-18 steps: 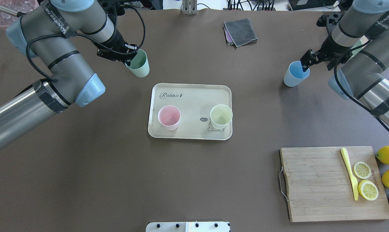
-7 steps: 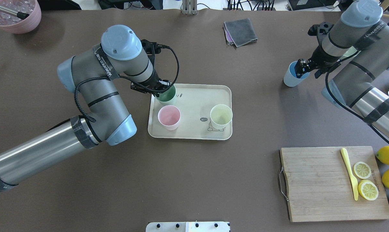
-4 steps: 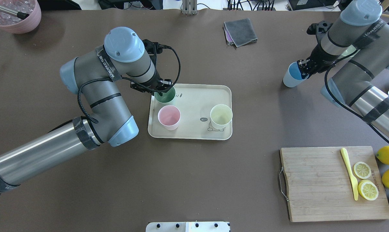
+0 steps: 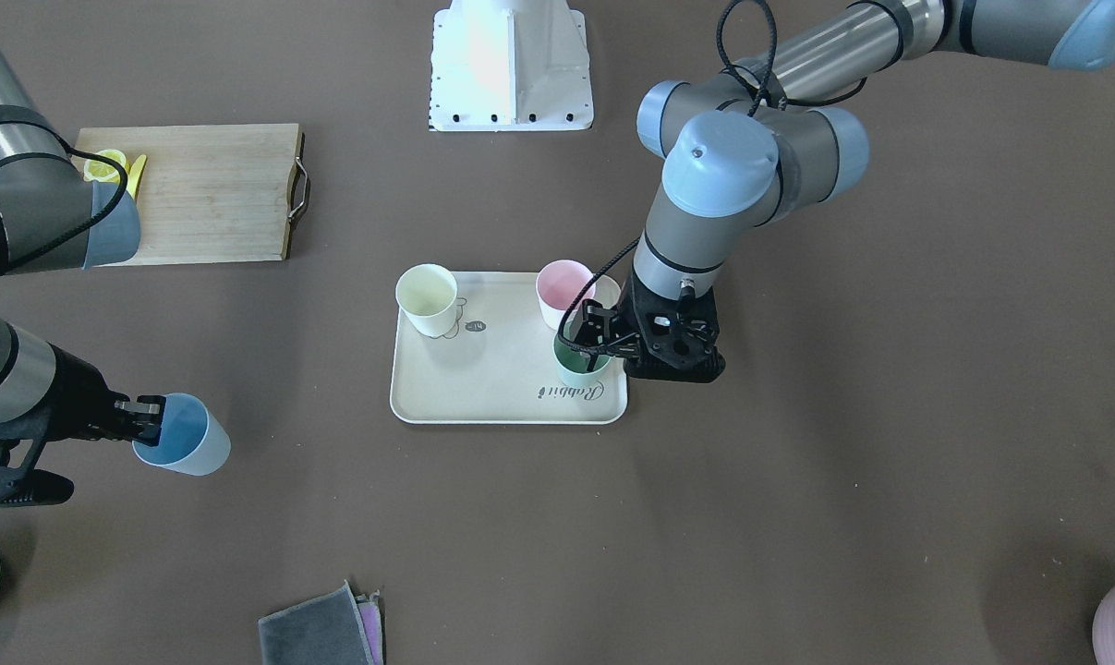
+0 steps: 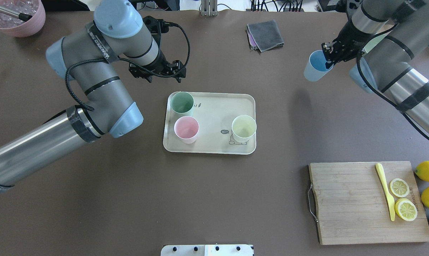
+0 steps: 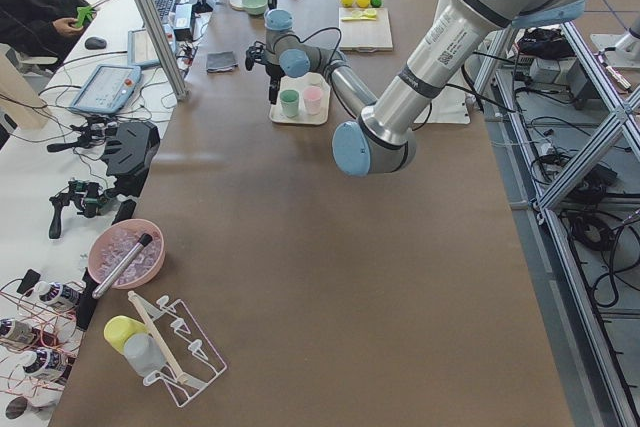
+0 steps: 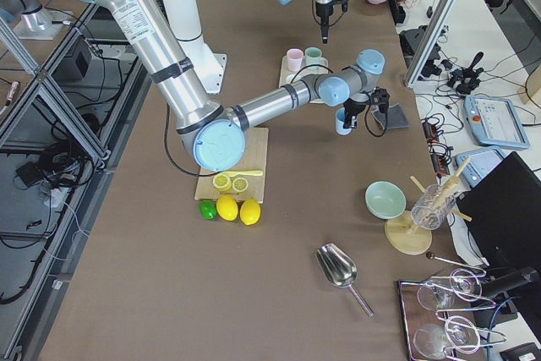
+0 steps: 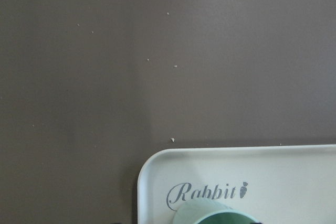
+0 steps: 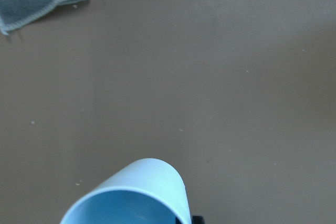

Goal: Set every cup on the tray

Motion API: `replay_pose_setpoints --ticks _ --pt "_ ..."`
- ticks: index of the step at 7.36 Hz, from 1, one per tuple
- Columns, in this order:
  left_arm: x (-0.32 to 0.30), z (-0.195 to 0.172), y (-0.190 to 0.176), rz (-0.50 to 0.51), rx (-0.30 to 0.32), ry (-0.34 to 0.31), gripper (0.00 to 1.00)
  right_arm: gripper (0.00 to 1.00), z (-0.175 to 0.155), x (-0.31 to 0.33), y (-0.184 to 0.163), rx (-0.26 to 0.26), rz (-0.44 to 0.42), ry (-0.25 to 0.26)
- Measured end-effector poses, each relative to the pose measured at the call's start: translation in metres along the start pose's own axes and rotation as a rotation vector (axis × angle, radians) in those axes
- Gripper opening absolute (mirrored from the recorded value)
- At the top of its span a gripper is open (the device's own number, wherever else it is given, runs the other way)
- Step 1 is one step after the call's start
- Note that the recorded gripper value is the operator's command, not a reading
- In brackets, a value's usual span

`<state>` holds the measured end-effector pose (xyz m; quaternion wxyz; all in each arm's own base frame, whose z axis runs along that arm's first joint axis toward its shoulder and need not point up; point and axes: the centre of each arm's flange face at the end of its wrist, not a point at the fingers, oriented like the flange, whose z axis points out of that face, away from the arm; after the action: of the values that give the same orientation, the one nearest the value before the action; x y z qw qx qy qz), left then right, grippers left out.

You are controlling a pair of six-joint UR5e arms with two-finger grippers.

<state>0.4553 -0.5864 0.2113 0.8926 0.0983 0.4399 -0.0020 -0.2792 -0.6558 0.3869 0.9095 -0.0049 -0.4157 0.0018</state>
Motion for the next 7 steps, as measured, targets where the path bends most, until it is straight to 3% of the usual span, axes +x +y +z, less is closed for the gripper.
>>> replay_pose_setpoints --ticks 3,7 --pt "-0.106 -0.032 -0.045 0.11 -0.012 -0.01 0.98 0.0 0.002 -0.075 0.008 -0.01 0.033 -0.023" --pt "-0.233 -0.077 -0.064 0.206 -0.022 -0.001 0.98 0.0 0.053 -0.198 0.063 -0.017 0.053 -0.009"
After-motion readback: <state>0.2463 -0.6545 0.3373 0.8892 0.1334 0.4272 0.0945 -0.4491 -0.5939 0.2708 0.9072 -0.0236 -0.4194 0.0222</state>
